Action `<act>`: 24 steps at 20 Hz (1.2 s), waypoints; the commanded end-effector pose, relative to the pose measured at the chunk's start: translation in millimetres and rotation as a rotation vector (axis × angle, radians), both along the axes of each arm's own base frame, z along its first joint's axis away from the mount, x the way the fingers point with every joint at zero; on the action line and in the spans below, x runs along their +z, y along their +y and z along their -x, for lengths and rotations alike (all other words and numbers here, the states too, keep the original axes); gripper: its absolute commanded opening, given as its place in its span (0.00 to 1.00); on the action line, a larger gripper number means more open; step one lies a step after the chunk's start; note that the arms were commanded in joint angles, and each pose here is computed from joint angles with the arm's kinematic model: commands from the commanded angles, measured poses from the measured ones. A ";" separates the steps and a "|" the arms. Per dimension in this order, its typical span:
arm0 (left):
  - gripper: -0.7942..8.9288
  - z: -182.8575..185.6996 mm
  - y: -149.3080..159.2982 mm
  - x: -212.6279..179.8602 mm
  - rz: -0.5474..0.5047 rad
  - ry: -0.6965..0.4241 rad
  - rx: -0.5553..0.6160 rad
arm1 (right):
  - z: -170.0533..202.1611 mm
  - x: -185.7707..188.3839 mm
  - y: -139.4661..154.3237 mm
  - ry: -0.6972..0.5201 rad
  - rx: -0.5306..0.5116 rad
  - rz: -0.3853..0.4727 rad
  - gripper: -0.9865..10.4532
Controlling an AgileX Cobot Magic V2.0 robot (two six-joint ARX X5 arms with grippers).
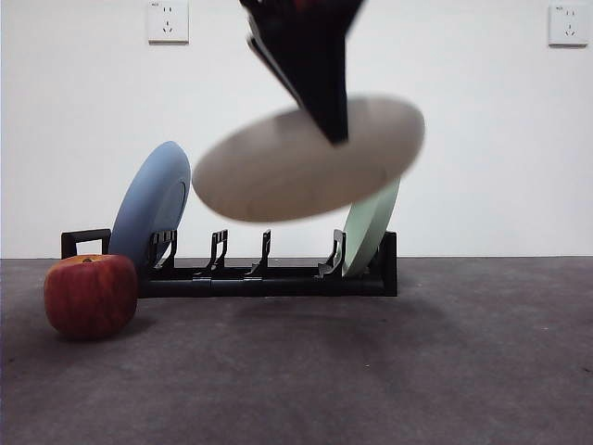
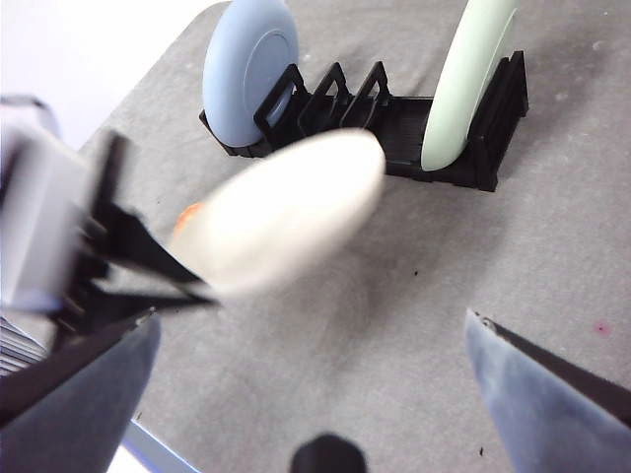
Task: Take the yellow plate from the plate rack,put the plate on the table,take the apple from the table,put the apple in the plate
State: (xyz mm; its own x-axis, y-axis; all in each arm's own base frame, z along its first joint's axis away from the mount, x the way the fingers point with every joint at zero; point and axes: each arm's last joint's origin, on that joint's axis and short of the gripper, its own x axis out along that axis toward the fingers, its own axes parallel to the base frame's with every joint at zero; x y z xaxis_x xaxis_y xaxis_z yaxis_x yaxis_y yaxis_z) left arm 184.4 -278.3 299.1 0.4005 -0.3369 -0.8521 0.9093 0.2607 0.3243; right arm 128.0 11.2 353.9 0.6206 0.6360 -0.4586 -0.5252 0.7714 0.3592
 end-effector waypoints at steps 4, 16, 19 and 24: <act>0.08 9.2 -12.6 -45.4 -0.097 -0.001 0.018 | 0.5 1.8 0.3 -0.015 0.008 0.002 0.58; 0.08 54.4 -7.3 -126.0 -0.137 -0.067 0.052 | -2.0 1.8 0.1 -0.020 0.007 0.003 0.58; 0.08 58.0 -4.5 -133.4 -0.121 -0.048 0.082 | -3.8 0.9 0.0 -0.011 0.007 0.002 0.58; 0.13 56.4 -3.2 -135.3 -0.078 0.064 0.072 | -5.0 -0.1 -0.1 0.001 0.007 0.001 0.58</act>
